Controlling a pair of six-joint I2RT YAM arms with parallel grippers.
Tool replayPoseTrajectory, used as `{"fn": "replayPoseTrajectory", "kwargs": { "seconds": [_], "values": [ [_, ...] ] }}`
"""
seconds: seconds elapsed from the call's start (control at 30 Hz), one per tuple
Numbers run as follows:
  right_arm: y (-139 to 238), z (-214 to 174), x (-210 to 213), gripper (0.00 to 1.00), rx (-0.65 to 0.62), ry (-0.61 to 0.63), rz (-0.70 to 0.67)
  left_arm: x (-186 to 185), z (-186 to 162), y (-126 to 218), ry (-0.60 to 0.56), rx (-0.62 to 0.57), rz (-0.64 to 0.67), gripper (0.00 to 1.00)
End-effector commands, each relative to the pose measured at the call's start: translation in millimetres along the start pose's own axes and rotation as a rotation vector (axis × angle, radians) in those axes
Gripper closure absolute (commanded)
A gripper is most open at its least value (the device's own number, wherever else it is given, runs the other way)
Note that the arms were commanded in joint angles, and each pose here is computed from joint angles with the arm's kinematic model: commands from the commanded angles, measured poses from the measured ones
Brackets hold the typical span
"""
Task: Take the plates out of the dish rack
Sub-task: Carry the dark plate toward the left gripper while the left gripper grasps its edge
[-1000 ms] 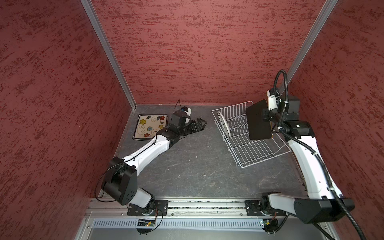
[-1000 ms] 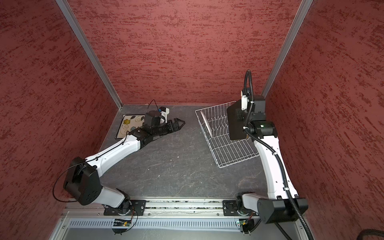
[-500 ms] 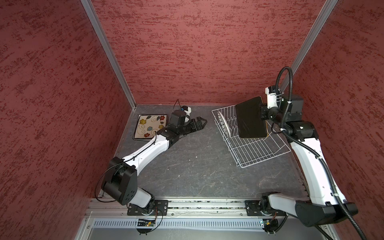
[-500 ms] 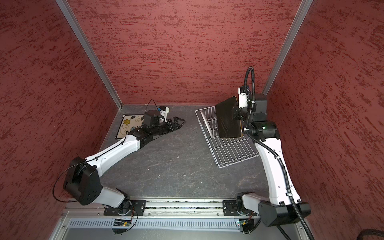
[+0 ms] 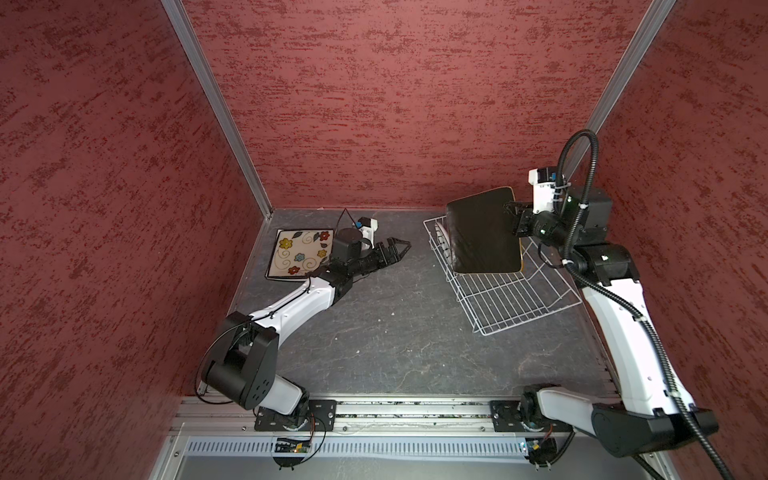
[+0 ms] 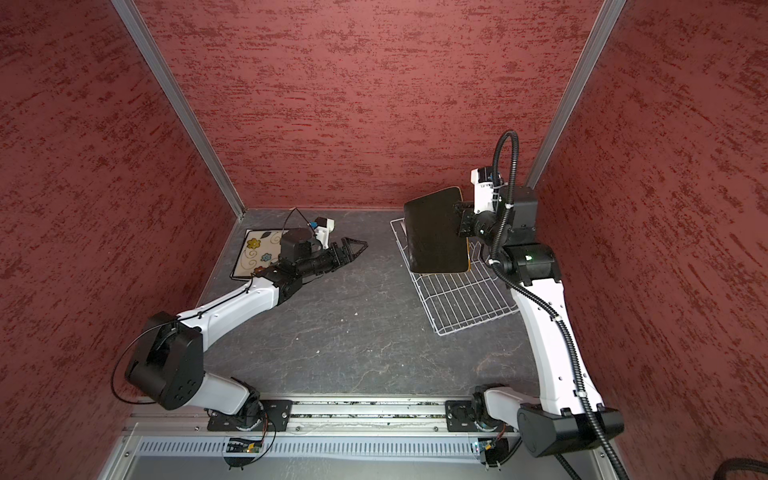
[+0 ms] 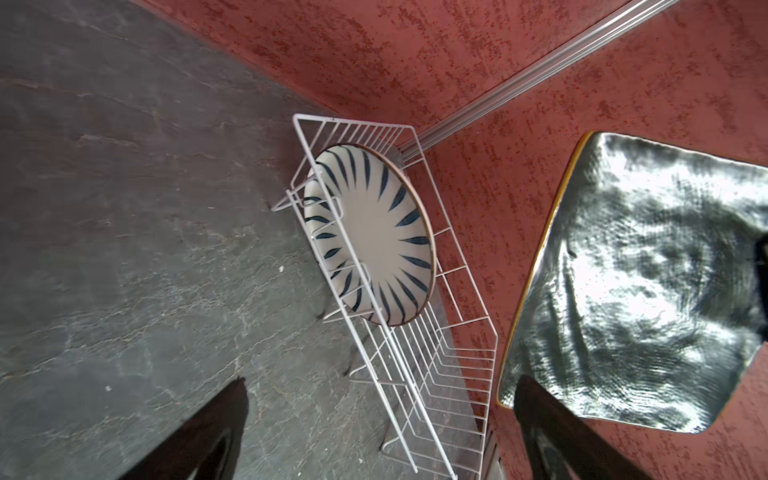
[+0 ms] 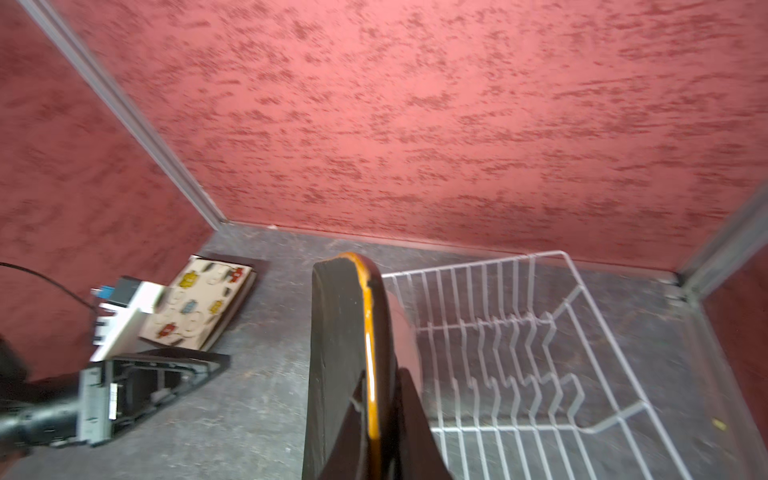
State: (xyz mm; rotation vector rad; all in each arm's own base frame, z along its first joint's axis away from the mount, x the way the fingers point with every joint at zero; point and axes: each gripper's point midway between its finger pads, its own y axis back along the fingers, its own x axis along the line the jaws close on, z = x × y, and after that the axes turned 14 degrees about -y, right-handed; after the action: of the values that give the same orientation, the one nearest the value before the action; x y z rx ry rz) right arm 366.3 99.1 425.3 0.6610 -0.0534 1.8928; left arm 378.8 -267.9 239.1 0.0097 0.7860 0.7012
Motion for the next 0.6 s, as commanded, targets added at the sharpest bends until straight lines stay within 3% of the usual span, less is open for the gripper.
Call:
{"fn": "replayPoseTrajectory", "kwargs": {
  "seconds": [0.0,0.57],
  "values": [
    [9.3,38.6,49.2,1.0,-0.15,0.001,0.211,-14.9,5.4,-2.3,-0.031,-0.04,-0.103,0.01],
    [-45.0,-6.5,71.9,1.0,0.014,-0.08,0.364,-32.0,1.2,-6.7,-0.051,-0.07,-0.301,0.03]
  ]
}}
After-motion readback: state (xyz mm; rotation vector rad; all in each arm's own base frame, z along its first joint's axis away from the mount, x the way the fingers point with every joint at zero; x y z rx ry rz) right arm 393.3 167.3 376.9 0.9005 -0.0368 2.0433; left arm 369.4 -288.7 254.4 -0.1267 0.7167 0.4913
